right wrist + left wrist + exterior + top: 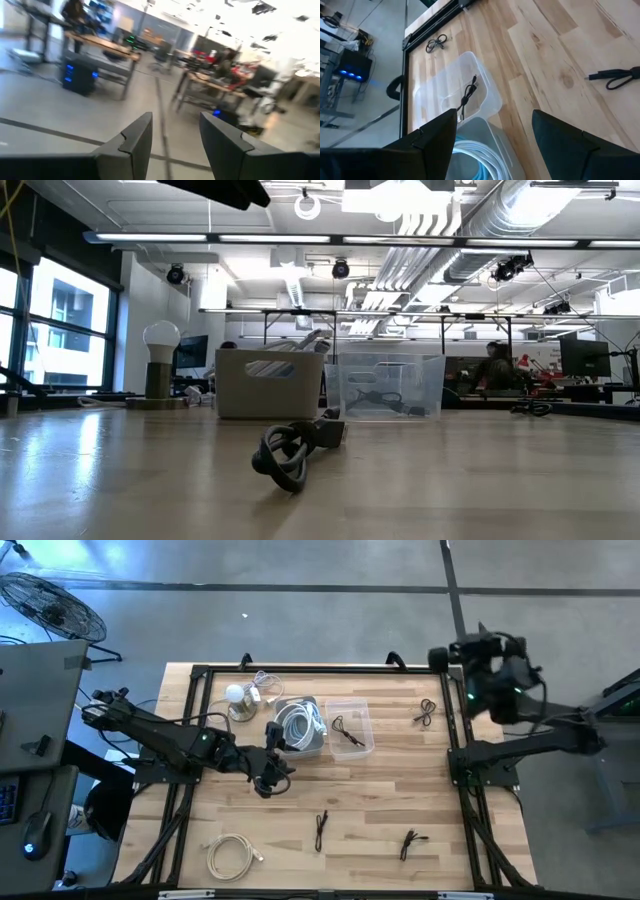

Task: Pick & Place USB Port
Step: Put the black charger cable into the transparent bin

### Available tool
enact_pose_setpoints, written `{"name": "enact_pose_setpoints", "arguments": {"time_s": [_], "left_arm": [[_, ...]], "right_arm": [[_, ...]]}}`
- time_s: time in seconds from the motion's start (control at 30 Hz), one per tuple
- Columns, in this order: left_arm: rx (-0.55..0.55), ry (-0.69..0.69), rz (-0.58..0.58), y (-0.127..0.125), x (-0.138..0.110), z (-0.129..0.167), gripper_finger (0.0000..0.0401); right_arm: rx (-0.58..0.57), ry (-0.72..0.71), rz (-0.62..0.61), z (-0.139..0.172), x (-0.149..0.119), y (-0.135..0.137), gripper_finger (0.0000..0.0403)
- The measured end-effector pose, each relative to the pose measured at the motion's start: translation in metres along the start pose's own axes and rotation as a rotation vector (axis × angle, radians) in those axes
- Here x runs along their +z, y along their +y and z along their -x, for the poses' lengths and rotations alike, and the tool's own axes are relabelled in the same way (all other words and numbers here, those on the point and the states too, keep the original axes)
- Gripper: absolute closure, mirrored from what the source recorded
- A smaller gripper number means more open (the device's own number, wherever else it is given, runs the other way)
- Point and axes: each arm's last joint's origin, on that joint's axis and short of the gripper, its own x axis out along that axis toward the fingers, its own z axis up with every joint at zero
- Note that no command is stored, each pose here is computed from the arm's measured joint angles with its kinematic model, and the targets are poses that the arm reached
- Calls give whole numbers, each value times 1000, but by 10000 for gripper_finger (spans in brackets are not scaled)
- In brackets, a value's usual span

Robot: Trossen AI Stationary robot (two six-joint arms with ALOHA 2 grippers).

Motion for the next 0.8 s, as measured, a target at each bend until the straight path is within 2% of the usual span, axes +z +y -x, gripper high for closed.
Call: {"name": "enact_pose_setpoints", "arguments": {"time_s": [0.23, 0.57, 0.7, 0.8], "left_arm": [[-18, -1, -8, -1, 0, 0, 148], [-20, 7, -44, -1, -1, 0, 148], [-20, 7, -62, -1, -1, 0, 148], [-21, 8, -63, -1, -1, 0, 148]], "right_arm": [[-148, 64, 113, -32, 12, 18, 247], [-288, 174, 308, -70, -10, 38, 247], [-228, 175, 337, -78, -23, 46, 251], [3, 172, 254, -86, -38, 49, 258]]}}
